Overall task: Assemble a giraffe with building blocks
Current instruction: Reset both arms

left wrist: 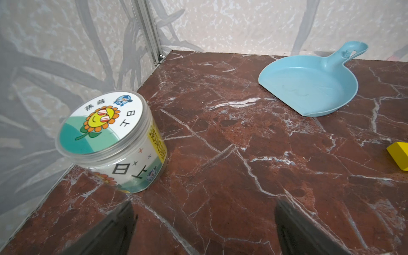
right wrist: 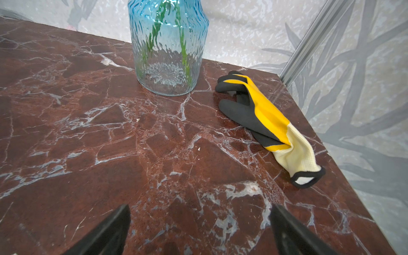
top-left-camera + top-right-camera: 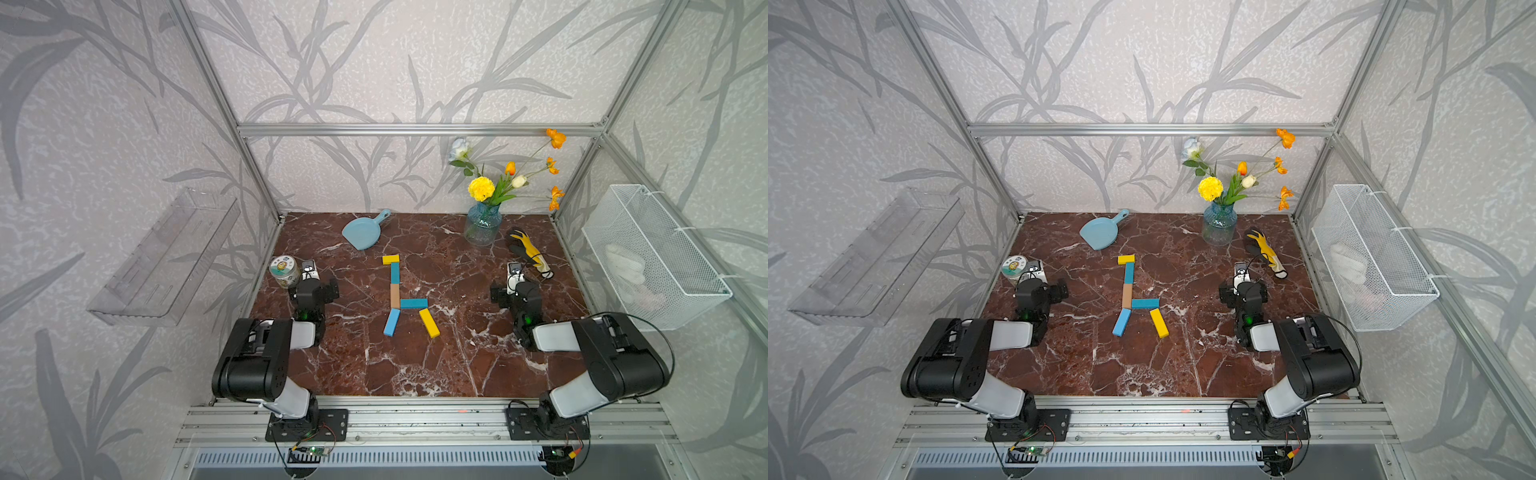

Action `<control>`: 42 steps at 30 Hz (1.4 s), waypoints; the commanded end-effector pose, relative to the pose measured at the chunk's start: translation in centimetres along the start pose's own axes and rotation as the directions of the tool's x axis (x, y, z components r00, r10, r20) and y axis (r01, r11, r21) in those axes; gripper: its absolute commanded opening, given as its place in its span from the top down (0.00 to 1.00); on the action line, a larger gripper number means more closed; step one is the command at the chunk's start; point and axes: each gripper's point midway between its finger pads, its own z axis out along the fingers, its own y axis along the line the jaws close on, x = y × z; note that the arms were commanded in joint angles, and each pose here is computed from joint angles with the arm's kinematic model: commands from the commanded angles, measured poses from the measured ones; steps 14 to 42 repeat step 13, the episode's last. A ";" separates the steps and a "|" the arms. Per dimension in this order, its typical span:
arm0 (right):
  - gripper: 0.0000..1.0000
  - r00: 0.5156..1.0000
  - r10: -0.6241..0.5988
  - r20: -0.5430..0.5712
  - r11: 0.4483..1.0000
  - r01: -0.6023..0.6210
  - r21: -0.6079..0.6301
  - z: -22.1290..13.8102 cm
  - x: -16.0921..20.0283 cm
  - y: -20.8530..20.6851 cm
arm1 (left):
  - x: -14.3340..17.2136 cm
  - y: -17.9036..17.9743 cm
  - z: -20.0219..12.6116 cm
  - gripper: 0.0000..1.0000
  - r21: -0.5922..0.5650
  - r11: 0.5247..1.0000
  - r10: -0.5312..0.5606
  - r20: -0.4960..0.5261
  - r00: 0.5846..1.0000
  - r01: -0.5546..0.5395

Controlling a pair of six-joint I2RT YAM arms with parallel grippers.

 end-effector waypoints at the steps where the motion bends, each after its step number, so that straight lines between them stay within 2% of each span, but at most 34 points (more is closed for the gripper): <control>1: 0.01 0.999 0.021 0.032 1.000 -0.021 -0.002 0.1 -1.4 -0.1 | -0.7 -0.2 -0.1 0.00 0.011 1.000 -0.013 0.011 1.000 0.013; 42: 0.01 0.999 0.020 0.031 1.000 -0.020 -0.001 0.1 -1.4 -0.1 | -0.8 -0.2 -0.1 0.00 0.012 1.000 -0.013 0.013 1.000 0.013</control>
